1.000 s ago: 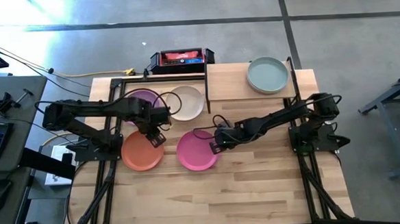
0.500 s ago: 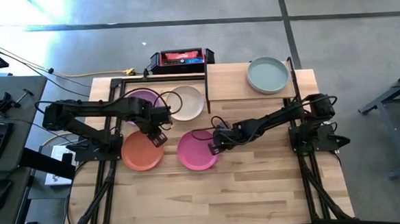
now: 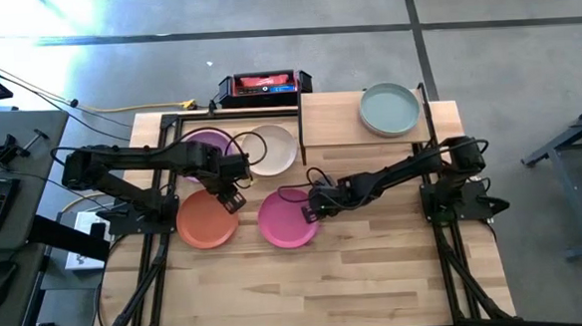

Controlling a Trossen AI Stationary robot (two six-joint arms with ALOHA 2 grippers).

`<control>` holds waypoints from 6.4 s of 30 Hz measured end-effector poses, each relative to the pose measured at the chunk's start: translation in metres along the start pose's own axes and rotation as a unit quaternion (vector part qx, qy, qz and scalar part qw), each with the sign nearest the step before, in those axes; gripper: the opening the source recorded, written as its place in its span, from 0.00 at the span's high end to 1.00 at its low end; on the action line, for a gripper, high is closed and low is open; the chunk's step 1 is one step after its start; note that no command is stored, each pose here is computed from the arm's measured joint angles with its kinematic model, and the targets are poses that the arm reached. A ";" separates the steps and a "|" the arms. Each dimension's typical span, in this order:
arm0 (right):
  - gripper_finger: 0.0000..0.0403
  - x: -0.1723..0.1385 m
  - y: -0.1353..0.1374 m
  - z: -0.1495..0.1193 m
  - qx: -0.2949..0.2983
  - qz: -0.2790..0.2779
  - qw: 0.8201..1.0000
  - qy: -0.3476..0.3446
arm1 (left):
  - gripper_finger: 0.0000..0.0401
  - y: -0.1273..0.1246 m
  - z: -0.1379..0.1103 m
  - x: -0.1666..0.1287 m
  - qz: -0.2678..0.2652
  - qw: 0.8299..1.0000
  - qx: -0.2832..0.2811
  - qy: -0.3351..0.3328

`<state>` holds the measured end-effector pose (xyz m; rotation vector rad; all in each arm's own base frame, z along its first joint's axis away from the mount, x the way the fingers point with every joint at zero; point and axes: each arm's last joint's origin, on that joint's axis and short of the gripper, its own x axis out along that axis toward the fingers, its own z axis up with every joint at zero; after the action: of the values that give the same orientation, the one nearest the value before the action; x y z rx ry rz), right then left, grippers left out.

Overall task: Place and stack plates onto a shelf
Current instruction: Put the pink plate on the shelf

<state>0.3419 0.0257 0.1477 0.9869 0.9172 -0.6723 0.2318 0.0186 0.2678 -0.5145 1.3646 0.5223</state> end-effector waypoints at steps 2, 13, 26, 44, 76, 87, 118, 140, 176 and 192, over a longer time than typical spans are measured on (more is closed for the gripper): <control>0.81 0.003 0.001 0.000 0.005 0.002 1.000 -0.001 | 0.75 0.000 0.000 0.000 0.000 1.000 0.001 0.000; 0.85 0.009 0.000 -0.001 0.006 0.002 1.000 0.005 | 0.75 0.000 0.000 0.000 0.001 1.000 0.004 -0.003; 0.99 0.006 0.000 -0.001 0.007 0.008 1.000 0.028 | 0.75 0.000 0.001 0.000 0.008 1.000 0.004 -0.008; 1.00 -0.075 -0.005 0.021 -0.040 0.048 0.998 0.000 | 0.75 0.000 0.001 0.000 0.009 1.000 0.004 -0.008; 1.00 -0.212 -0.119 0.129 0.137 0.060 0.958 -0.243 | 0.75 0.002 0.008 -0.001 0.071 0.990 0.101 -0.069; 1.00 -0.221 -0.130 0.152 0.177 0.094 0.931 -0.305 | 0.75 0.006 0.011 0.000 0.076 0.986 0.133 -0.066; 1.00 -0.181 -0.139 0.168 0.187 0.012 0.946 -0.264 | 0.75 0.003 0.015 -0.001 0.068 0.979 0.171 -0.087; 1.00 -0.180 -0.146 0.169 0.197 -0.014 0.946 -0.257 | 0.75 0.003 0.015 -0.001 0.067 0.981 0.162 -0.089; 1.00 -0.177 -0.149 0.163 0.193 -0.034 0.953 -0.229 | 0.75 0.003 0.015 -0.001 0.067 0.979 0.171 -0.088; 1.00 -0.177 -0.149 0.163 0.193 -0.031 0.954 -0.226 | 0.75 0.003 0.015 -0.001 0.067 0.979 0.171 -0.088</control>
<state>0.1918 -0.1711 0.2855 1.0868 0.4169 -1.1064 0.2412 0.0305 0.2706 -0.0936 1.2894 0.4205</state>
